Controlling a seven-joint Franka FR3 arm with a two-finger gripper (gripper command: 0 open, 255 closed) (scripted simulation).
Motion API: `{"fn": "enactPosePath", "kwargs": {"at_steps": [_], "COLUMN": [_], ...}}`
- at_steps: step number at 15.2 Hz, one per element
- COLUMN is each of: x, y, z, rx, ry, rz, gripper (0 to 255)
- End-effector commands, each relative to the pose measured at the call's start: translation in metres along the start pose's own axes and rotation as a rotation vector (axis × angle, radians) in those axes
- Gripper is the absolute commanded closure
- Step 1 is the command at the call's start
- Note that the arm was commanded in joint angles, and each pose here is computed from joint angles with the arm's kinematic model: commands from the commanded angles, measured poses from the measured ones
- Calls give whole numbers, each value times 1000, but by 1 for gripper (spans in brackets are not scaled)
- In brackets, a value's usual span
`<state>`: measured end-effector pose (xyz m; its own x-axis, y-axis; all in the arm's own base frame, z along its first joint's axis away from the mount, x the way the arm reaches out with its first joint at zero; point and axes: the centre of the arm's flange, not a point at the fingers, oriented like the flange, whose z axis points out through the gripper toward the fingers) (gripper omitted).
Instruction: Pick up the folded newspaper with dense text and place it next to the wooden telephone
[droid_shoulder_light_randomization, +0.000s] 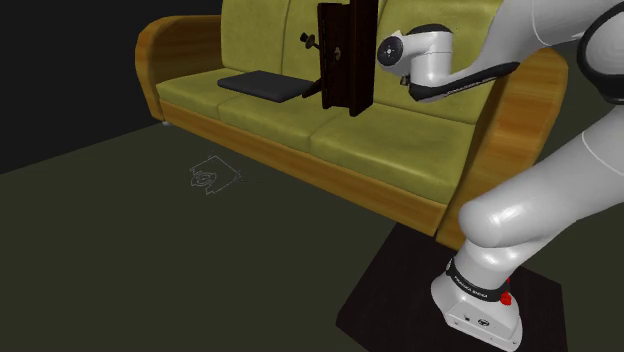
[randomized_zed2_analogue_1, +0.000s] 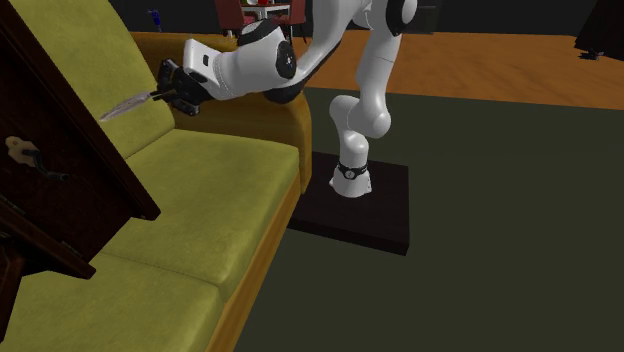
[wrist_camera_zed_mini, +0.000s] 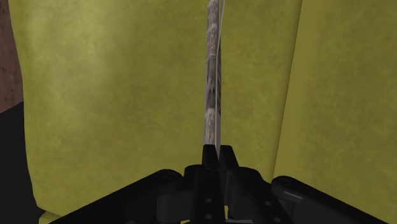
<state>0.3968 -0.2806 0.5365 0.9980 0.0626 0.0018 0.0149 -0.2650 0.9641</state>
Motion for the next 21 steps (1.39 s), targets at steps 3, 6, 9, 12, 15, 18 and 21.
{"fn": "enactPosePath", "kwargs": {"at_steps": [3, 6, 9, 12, 15, 18, 21], "x": [0, 0, 0, 0, 0, 0, 0], "y": [-21, -36, -51, -66, -82, -97, -112], "z": [5, 9, 13, 17, 21, 26, 30], "rx": [0, 0, 0, 0, 0, 0, 0], "ry": [0, 0, 0, 0, 0, 0, 0], "rz": [0, 0, 0, 0, 0, 0, 0], "gripper": [255, 255, 255, 255, 255, 255, 255]}}
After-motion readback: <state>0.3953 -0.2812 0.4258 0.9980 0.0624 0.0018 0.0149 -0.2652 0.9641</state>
